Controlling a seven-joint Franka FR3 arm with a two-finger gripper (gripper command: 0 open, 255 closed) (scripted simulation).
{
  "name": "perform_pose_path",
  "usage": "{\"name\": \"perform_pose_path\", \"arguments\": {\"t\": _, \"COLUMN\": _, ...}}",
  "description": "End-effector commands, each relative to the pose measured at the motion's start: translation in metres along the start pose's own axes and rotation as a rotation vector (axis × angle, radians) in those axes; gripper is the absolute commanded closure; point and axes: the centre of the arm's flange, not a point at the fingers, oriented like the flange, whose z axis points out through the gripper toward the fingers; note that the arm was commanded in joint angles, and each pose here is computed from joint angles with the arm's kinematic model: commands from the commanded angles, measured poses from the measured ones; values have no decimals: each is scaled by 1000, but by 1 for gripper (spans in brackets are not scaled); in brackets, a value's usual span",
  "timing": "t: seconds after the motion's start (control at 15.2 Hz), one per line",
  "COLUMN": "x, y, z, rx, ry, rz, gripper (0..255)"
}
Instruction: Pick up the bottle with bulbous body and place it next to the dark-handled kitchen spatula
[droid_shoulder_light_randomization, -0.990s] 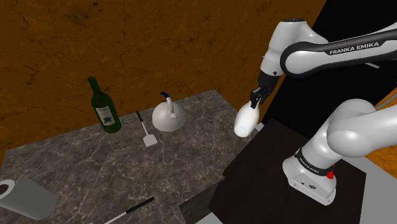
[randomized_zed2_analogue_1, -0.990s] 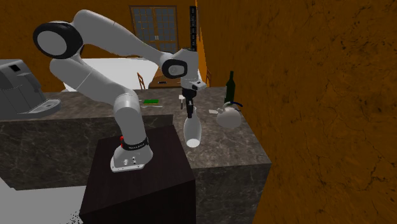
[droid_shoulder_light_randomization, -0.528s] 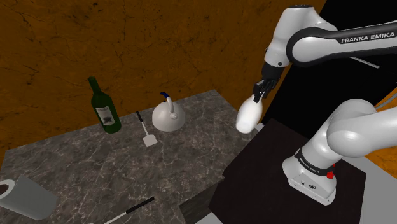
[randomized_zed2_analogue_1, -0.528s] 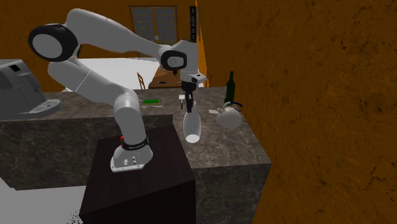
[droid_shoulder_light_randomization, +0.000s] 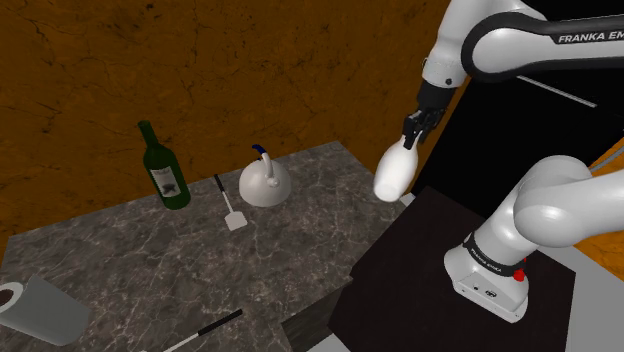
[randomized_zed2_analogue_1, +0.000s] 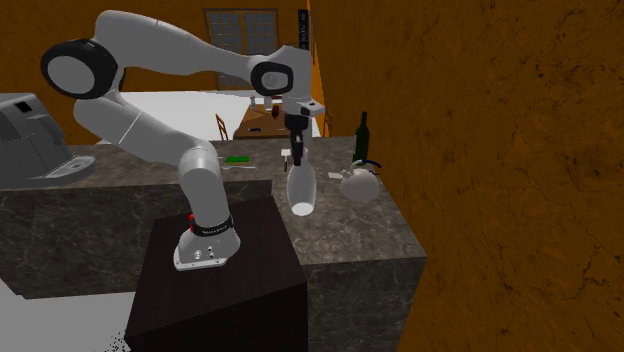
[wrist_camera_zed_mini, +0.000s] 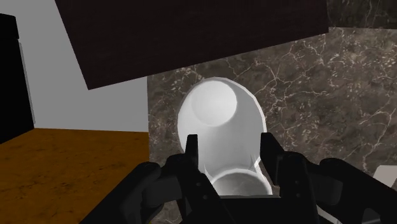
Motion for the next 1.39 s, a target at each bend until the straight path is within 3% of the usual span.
{"name": "perform_pose_path", "arguments": {"t": 0.0, "x": 0, "y": 1, "z": -11, "rx": 0, "ry": 0, "rz": 0, "gripper": 255}}
{"name": "perform_pose_path", "arguments": {"t": 1.32, "x": -3, "y": 0, "z": -116, "rx": 0, "ry": 0, "rz": 0, "gripper": 255}}
